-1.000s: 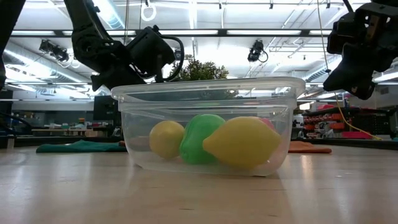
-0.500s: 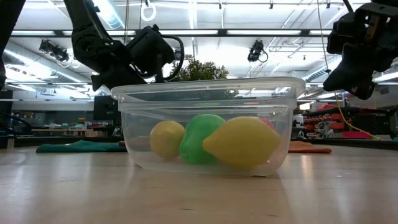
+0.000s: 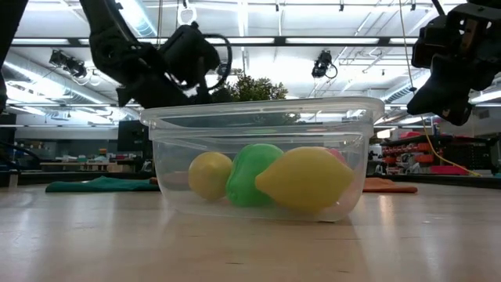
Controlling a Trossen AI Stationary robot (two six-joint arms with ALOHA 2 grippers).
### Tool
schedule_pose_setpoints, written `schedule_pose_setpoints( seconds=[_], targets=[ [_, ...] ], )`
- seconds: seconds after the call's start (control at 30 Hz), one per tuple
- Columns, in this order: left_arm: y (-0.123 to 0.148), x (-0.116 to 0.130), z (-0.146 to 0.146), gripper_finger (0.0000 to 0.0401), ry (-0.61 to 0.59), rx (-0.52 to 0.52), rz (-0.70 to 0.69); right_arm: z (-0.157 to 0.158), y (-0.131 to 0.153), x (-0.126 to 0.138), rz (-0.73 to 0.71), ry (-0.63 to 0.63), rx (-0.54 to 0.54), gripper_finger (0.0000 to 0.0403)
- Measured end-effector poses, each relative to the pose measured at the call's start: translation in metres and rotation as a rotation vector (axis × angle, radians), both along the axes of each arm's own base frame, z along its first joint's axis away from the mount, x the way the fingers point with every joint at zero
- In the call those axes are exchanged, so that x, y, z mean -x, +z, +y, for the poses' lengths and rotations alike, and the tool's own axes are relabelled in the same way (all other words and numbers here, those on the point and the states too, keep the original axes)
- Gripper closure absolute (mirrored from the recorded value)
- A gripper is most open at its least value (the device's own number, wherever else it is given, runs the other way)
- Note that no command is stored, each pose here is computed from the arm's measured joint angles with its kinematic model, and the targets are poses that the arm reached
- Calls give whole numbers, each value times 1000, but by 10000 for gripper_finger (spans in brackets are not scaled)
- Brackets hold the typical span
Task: Pick and placing Produce into tupperware
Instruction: Put the strawberry into the transparent bin
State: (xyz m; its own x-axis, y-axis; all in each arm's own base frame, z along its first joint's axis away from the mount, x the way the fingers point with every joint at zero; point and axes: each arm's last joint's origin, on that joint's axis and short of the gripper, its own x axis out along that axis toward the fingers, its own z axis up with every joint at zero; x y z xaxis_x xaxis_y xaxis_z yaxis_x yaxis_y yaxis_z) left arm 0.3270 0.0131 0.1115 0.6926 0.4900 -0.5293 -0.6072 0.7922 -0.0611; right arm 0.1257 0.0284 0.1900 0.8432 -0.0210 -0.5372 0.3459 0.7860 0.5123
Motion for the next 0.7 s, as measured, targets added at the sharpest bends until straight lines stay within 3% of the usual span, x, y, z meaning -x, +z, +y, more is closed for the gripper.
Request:
schedule_pose_setpoints(
  seconds=[0.27, 0.7],
  targets=[
    [17, -3, -9, 287, -83, 12, -39, 0, -1, 0, 8, 2, 4, 403],
    [16, -1, -39, 289, -147, 101, -63, 0, -1, 0, 6, 3, 6, 403]
  ],
)
